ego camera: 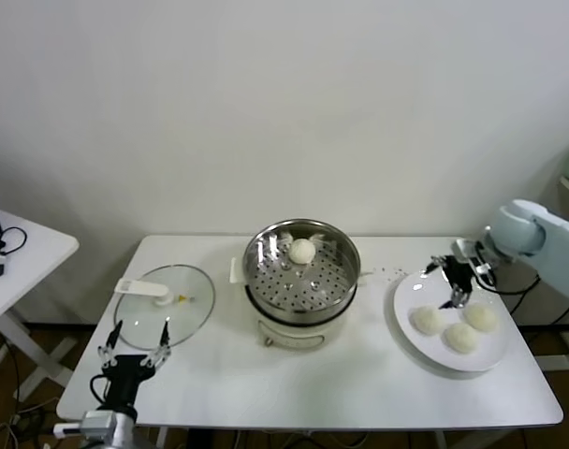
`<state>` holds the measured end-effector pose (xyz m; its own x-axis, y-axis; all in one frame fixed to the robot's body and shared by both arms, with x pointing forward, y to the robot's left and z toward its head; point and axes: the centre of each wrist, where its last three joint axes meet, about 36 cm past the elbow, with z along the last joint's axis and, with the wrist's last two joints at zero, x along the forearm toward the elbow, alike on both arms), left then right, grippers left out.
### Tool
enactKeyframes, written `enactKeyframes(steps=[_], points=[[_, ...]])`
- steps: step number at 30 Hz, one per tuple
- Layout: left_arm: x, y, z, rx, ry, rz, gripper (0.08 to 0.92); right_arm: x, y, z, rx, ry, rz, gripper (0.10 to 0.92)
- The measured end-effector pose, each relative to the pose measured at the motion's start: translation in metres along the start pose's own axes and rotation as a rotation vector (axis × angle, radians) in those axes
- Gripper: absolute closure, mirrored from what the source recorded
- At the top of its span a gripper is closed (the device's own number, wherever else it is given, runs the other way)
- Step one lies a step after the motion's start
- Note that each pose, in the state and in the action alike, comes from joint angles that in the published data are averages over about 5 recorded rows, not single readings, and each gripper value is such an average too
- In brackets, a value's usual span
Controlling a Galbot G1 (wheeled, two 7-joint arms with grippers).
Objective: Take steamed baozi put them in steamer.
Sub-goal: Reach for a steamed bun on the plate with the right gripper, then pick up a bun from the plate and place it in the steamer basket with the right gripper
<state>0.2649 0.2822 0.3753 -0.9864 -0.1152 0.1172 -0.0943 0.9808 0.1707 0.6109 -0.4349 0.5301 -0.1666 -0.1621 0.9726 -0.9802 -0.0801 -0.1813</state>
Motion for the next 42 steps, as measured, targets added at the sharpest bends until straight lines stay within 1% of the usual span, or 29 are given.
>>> enactKeyframes(steps=[12,28,31,38,42], points=[[-0.002,-0.001,0.001,0.004,0.006,-0.005,0.177,-0.056,0.002,0.011,-0.068,0.019,-0.048,0.2],[-0.003,-0.002,0.002,0.003,0.011,-0.005,0.177,-0.088,-0.012,0.004,-0.107,0.016,-0.072,0.2],[-0.004,-0.002,0.002,0.003,0.01,-0.005,0.177,-0.092,-0.012,0.004,-0.114,0.011,-0.078,0.218],[-0.003,-0.002,0.002,0.003,0.01,-0.006,0.177,-0.093,-0.011,0.008,-0.131,0.002,-0.081,0.339],[-0.003,-0.002,0.002,0.003,0.01,-0.005,0.177,-0.092,-0.011,0.01,-0.135,-0.001,-0.079,0.351]])
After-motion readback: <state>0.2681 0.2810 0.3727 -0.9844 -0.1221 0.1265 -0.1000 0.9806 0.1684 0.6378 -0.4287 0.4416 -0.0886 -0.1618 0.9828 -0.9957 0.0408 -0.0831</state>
